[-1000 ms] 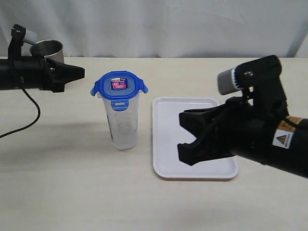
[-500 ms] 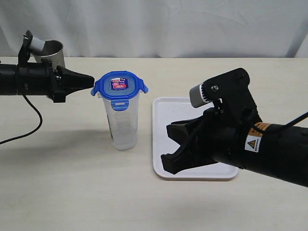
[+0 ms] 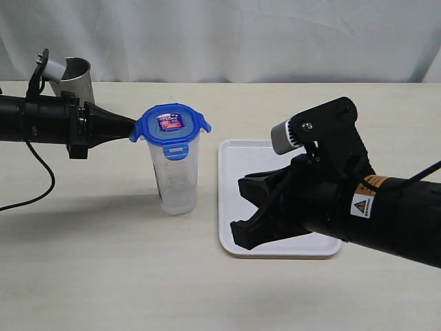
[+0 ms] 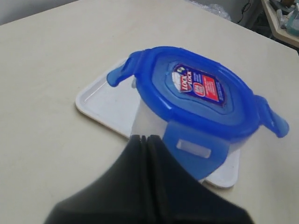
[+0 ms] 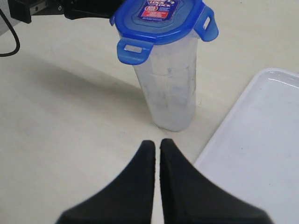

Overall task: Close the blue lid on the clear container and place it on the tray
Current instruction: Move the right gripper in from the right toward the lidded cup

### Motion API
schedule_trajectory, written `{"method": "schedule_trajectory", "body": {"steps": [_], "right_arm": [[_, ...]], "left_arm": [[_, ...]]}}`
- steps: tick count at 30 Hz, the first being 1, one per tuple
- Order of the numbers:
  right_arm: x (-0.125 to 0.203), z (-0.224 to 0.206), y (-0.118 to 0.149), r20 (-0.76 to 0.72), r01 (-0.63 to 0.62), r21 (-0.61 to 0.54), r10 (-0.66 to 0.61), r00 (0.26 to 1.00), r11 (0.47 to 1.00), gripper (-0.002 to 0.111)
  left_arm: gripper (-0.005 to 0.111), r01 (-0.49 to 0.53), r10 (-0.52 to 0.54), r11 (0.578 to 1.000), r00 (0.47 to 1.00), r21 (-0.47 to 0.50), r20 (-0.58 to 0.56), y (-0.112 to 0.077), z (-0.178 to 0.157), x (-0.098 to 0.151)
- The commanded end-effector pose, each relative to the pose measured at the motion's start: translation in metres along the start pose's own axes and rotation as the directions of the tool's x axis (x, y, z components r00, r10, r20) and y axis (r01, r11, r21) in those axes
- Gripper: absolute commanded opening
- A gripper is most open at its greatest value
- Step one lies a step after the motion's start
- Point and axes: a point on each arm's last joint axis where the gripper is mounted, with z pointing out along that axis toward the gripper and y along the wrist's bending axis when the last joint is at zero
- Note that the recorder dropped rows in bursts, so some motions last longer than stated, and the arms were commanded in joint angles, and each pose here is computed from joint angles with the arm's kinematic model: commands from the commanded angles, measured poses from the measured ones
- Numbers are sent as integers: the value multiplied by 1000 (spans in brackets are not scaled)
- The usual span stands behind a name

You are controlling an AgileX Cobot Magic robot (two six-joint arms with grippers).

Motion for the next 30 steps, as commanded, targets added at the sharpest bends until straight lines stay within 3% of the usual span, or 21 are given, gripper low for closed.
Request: {"method": "schedule_trajectory", "body": {"steps": [1, 6, 21, 30], "right_arm": [[-3, 0, 1, 17, 21, -2, -20, 1000, 1000, 4], [-3, 0, 1, 18, 21, -2, -21, 1000, 1000, 4], [-5, 0, 1, 32, 21, -2, -21, 999, 1000, 4], [-5, 0, 1, 32, 21, -2, -21, 999, 1000, 4]], "left_arm": [[0, -34, 34, 999, 999, 21, 2, -2, 0, 0], [0, -39, 38, 997, 999, 64, 16, -6, 0, -1], [0, -14, 14, 999, 1000, 40, 9, -4, 0, -1], [0, -16, 16, 997, 1000, -70, 4, 5, -1, -3]]}}
